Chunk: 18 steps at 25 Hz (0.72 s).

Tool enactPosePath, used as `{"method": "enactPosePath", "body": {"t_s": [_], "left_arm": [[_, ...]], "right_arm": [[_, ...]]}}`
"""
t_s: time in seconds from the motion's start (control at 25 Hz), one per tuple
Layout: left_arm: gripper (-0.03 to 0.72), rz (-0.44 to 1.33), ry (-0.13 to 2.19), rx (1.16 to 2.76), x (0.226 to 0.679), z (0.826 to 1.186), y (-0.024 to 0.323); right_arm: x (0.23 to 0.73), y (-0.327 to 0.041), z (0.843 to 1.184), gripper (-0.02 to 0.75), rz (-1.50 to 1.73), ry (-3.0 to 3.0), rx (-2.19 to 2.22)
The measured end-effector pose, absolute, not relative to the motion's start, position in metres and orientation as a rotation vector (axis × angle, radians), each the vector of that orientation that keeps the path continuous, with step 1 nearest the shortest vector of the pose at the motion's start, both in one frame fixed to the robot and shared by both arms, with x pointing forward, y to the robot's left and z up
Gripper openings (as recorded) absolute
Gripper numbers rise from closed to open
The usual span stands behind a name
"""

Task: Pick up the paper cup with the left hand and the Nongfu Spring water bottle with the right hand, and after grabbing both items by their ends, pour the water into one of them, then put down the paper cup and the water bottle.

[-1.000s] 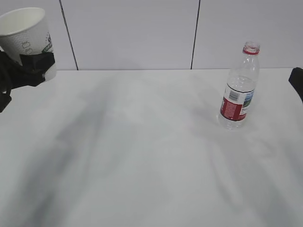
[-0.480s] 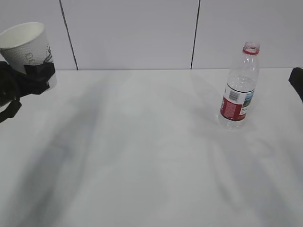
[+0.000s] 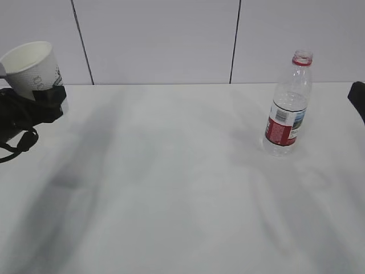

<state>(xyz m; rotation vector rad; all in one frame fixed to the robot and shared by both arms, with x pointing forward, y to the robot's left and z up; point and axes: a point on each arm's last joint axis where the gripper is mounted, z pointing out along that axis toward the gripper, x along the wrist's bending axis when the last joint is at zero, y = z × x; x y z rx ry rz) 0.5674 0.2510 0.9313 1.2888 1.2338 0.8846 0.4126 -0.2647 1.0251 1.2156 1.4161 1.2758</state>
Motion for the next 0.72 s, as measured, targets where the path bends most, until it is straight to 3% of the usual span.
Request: {"method": "enactPosePath", "body": {"t_s": [0.72], "left_arm": [[0.459, 0.888, 1.290, 1.293, 0.614, 0.887, 0.248]], "right_arm": [[0.413, -0.265, 1.025, 0.586, 1.278, 1.415, 1.219]]}}
